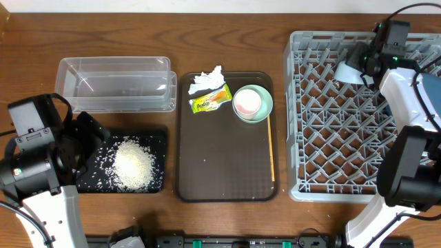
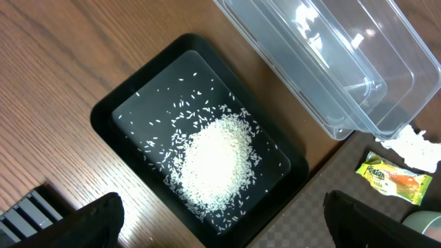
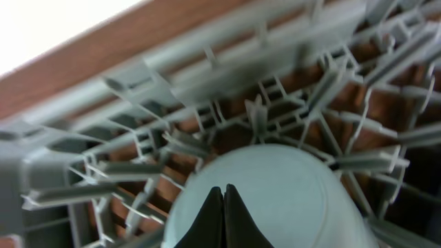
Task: Sort waste into correct bins and load items into the dishwasher rack
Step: 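Set the light blue bowl upside down in the rack and release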
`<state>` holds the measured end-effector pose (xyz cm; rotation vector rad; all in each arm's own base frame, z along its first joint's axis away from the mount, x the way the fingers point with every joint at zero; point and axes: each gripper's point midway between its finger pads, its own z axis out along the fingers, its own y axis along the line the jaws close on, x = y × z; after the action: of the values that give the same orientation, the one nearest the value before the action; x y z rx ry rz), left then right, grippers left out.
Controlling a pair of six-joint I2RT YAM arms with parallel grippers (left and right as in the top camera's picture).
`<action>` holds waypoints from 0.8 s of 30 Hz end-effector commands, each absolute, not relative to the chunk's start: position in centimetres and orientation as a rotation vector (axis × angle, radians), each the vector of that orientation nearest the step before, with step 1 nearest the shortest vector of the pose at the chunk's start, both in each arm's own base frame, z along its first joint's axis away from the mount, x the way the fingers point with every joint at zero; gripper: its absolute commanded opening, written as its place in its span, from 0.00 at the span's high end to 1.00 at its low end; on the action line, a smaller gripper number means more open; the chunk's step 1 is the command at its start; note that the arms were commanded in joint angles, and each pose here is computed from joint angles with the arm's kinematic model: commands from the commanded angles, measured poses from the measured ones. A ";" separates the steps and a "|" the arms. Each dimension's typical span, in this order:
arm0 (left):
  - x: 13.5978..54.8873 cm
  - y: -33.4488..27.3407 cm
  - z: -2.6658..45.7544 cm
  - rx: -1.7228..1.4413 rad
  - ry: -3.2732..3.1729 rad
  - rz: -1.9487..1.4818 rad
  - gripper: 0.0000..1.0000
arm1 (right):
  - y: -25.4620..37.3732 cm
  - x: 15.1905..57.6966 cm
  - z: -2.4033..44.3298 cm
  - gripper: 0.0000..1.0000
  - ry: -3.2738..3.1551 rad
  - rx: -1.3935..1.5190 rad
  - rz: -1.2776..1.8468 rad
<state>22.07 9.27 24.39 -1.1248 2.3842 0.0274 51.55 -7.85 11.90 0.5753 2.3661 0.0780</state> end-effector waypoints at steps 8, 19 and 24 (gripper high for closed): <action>22.0 9.5 24.7 -1.132 2.373 0.035 0.05 | -7.9 49.1 16.4 0.99 2.350 0.586 0.049; 22.0 9.5 24.7 -1.132 2.373 0.035 0.05 | -8.4 45.4 20.7 0.99 2.338 0.607 0.050; 22.0 9.5 24.7 -1.132 2.373 0.035 0.05 | -8.8 47.6 21.1 0.99 2.273 0.561 0.040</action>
<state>22.08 9.27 24.39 -1.1247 2.3843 0.0269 46.70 -8.61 21.10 0.5926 2.2864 0.0532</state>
